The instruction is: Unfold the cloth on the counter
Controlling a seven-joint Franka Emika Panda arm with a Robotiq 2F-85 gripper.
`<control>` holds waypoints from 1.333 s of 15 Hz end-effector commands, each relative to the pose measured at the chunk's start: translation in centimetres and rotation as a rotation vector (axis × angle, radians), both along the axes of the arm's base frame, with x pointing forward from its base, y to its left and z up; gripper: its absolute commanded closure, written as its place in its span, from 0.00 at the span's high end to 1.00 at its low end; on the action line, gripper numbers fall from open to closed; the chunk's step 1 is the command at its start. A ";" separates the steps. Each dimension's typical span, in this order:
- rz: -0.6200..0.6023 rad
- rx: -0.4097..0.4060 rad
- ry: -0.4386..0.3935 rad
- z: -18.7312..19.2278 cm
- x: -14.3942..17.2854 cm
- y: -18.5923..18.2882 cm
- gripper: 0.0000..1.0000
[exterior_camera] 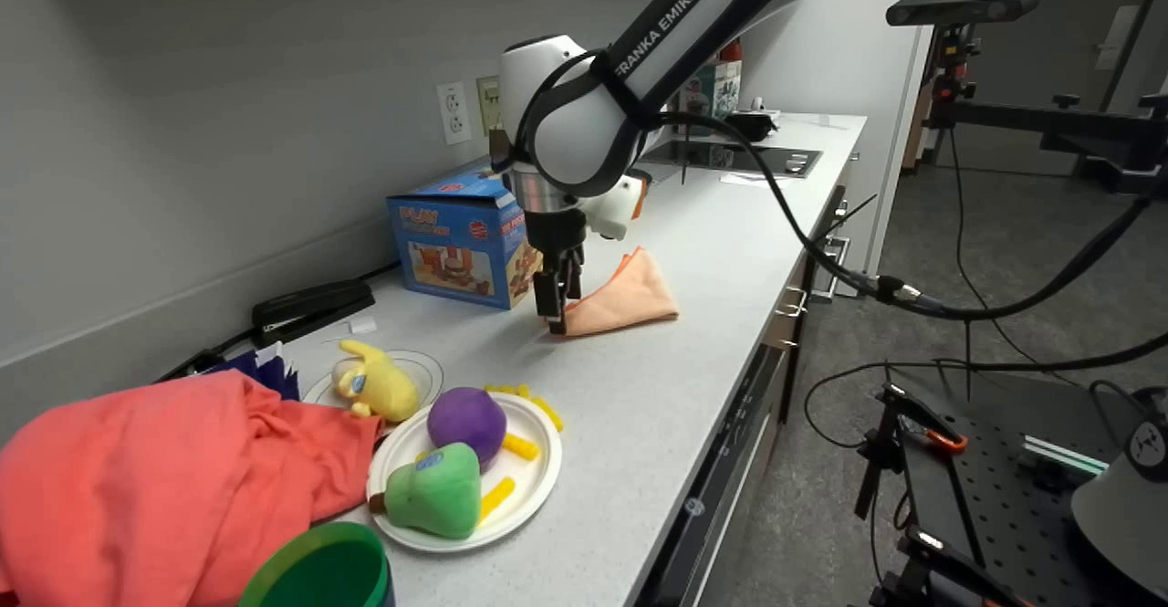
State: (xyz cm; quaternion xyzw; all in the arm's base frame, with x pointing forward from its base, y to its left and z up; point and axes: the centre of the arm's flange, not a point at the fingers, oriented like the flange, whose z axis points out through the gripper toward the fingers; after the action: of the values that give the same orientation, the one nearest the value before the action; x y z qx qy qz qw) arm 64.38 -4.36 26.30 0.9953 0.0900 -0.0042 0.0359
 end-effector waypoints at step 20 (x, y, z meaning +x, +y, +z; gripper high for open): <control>-0.046 -0.113 0.011 6.7 -3.6 0.3 0.01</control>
State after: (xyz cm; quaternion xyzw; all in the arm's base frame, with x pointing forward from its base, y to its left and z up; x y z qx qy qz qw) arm 63.91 -4.75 30.36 0.9940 0.0840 -0.0069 0.0698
